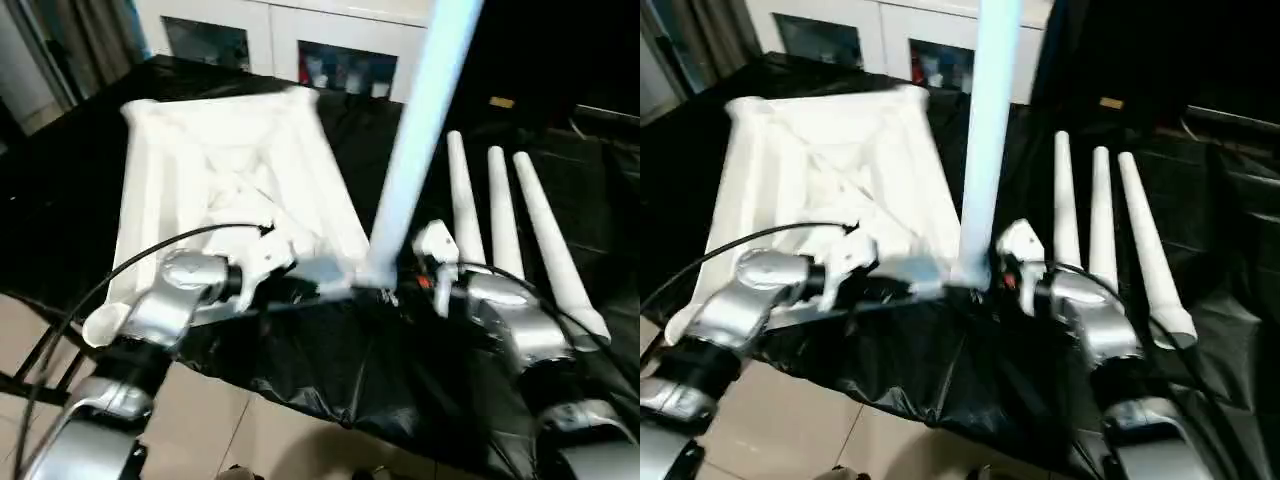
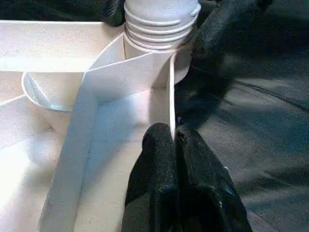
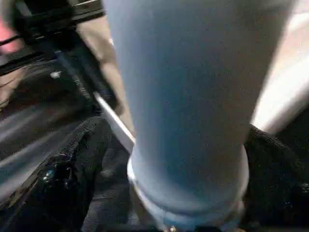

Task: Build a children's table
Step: Rotate leg to tighten

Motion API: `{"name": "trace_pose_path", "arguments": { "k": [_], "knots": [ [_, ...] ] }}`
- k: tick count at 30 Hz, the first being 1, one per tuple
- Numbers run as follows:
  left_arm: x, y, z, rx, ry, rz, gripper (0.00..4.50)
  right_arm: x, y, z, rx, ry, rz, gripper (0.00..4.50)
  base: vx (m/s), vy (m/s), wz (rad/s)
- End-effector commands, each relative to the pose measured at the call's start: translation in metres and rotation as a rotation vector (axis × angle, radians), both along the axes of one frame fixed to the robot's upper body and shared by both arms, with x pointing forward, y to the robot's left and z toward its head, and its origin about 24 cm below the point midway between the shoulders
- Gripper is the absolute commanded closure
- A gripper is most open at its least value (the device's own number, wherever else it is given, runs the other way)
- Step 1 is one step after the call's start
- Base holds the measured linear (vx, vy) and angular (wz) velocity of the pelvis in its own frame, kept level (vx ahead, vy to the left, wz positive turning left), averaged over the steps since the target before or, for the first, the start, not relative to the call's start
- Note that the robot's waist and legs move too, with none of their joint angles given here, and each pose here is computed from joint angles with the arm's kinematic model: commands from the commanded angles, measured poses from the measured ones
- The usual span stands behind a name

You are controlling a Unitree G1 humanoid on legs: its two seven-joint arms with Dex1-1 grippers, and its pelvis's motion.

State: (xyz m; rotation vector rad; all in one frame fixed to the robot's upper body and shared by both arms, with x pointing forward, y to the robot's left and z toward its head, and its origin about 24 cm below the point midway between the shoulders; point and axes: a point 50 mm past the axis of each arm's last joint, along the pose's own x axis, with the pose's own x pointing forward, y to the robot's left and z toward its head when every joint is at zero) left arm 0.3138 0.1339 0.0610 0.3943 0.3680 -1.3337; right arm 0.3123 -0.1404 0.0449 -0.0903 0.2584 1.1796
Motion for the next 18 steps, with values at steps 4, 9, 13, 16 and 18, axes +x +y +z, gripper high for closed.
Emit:
{"name": "trace_pose_path", "arguments": {
  "k": [4,9,13,16,18],
  "knots": [
    [-0.0096,-0.0028,-0.0071,0.018,0.051,-0.093,4.5,-0.0151,0.0099,-0.0083,-0.066,0.06,0.208,0.69,0.0,0.0,0.0],
    [-0.0114,-0.0015,-0.007,0.022,0.059,-0.109,4.5,-0.0164,0.0099,-0.0076,-0.069,0.066,0.225,1.09,0.0,0.0,0.0],
    [-0.0103,-0.0008,-0.0067,0.016,0.058,-0.09,4.5,-0.0163,0.0116,-0.0054,-0.035,0.078,0.213,1.45,0.0,0.0,0.0],
    [-0.008,-0.0037,-0.0063,-0.004,0.052,-0.057,4.5,-0.0168,0.0143,-0.0049,0.019,0.09,0.169,1.64,0.0,0.0,0.0],
    [-0.0047,-0.0069,-0.0061,-0.016,0.043,-0.015,4.5,-0.0155,0.0172,-0.0063,0.055,0.093,0.108,1.67,0.0,0.0,0.0]
  ]
}}
